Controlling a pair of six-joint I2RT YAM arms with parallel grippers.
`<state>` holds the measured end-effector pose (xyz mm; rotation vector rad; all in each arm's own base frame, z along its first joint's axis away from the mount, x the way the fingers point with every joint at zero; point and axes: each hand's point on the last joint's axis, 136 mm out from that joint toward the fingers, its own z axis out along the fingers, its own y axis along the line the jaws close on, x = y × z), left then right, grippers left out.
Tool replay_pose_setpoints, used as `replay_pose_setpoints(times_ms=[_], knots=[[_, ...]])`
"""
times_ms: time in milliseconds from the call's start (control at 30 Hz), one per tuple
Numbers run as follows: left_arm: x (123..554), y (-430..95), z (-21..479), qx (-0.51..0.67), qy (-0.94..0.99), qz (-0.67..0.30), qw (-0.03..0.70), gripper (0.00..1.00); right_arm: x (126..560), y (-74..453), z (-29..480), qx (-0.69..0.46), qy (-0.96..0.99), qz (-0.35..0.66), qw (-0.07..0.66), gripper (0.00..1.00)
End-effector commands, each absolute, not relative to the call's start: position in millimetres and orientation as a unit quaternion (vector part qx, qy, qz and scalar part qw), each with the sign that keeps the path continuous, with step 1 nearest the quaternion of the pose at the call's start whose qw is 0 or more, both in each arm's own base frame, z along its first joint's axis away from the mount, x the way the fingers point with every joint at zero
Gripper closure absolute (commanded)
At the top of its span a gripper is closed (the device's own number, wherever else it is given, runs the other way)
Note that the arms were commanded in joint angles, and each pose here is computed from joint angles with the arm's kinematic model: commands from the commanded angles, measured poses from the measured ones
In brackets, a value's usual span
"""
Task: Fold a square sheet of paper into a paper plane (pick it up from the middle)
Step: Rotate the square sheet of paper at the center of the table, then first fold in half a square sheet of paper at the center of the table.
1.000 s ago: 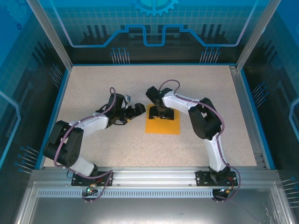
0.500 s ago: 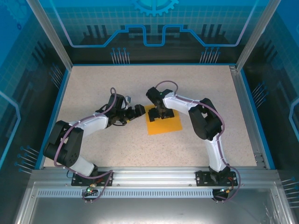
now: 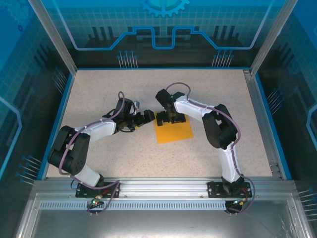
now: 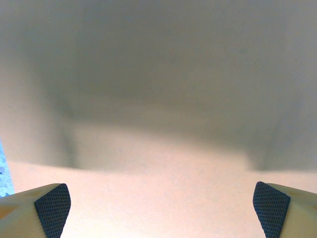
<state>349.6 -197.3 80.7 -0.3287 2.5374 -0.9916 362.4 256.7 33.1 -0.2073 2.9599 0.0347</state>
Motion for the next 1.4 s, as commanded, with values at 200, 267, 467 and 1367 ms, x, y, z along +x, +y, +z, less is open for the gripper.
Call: replay_pose_setpoints(times_ms=[200,267,467,1367], knots=[[357,-198,85,-0.115,0.905,-0.358,0.197,0.01,356,246,9,-0.087,0.996,-0.021,0.03,0.01],[357,-198,86,-0.116,0.906,-0.357,0.198,0.01,353,239,2,-0.08,0.996,-0.037,0.019,0.01],[355,-197,84,-0.119,0.906,-0.356,0.196,0.01,333,233,-26,-0.058,0.998,-0.02,-0.021,0.01],[350,-198,77,-0.113,0.91,-0.355,0.184,0.01,331,237,-28,-0.066,0.997,-0.023,-0.018,0.09]])
